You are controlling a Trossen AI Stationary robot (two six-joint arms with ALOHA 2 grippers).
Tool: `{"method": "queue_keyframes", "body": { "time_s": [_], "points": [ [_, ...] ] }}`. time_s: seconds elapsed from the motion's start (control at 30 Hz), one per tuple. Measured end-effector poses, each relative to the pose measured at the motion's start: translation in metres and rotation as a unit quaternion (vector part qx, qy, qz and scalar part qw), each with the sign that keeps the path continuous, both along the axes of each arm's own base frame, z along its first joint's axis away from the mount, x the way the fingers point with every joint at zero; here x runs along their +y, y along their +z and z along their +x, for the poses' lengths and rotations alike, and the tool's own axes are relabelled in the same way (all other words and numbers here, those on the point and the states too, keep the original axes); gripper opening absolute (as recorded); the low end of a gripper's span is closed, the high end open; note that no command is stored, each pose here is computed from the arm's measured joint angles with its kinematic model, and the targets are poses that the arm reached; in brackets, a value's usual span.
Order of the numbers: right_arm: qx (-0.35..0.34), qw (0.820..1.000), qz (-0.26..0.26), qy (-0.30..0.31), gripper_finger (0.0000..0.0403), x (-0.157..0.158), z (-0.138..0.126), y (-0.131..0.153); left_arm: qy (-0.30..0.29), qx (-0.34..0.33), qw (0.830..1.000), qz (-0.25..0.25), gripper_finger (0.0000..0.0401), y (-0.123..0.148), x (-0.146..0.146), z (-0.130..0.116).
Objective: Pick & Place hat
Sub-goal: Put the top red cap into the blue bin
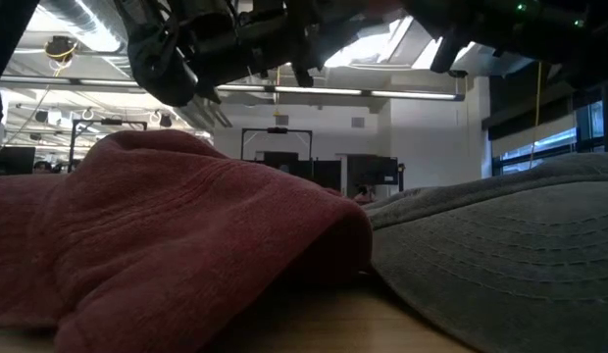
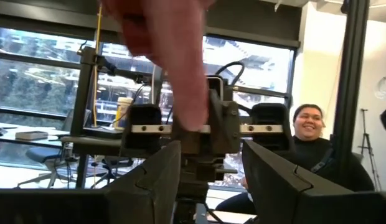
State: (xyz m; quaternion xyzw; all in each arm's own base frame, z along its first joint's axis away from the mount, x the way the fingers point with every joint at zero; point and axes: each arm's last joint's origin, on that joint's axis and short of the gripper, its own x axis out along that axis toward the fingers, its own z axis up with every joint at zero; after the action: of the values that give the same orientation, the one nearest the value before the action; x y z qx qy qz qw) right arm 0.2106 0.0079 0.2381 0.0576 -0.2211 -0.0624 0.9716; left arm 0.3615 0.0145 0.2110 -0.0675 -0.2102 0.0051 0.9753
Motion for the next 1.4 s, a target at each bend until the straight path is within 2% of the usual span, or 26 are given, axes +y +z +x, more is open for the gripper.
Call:
{"method": "queue_keyframes", "body": {
  "time_s": [0.6, 0.83, 1.0, 1.27, 1.33, 1.4],
  "points": [
    [0.017, 0.999, 0.005, 0.032, 0.0016, 0.013, 0.001, -0.003, -0.009, -0.031, 0.999, 0.009, 0.0162, 0.005, 0.001, -0.003],
    [0.042, 0.999, -0.004, 0.026, 0.0016, 0.013, 0.002, -0.007, -0.009, -0.045, 0.998, 0.043, 0.0158, 0.008, 0.000, -0.004],
    [0.048, 0.999, -0.012, 0.013, 0.0016, 0.013, 0.002, -0.008, -0.005, -0.047, 0.998, 0.050, 0.0122, 0.009, 0.000, -0.003],
    [0.067, 0.998, -0.017, 0.012, 0.0032, 0.013, 0.004, -0.012, 0.002, -0.047, 0.996, 0.081, 0.0016, 0.009, 0.000, -0.003],
    [0.075, 0.997, -0.026, 0.012, 0.0038, 0.013, 0.004, -0.013, -0.008, -0.047, 0.995, 0.088, 0.0012, 0.009, 0.000, -0.003],
    [0.090, 0.994, -0.058, 0.014, 0.0047, 0.014, 0.005, -0.015, -0.013, -0.044, 0.995, 0.090, 0.0013, 0.008, 0.000, -0.003]
  ]
}}
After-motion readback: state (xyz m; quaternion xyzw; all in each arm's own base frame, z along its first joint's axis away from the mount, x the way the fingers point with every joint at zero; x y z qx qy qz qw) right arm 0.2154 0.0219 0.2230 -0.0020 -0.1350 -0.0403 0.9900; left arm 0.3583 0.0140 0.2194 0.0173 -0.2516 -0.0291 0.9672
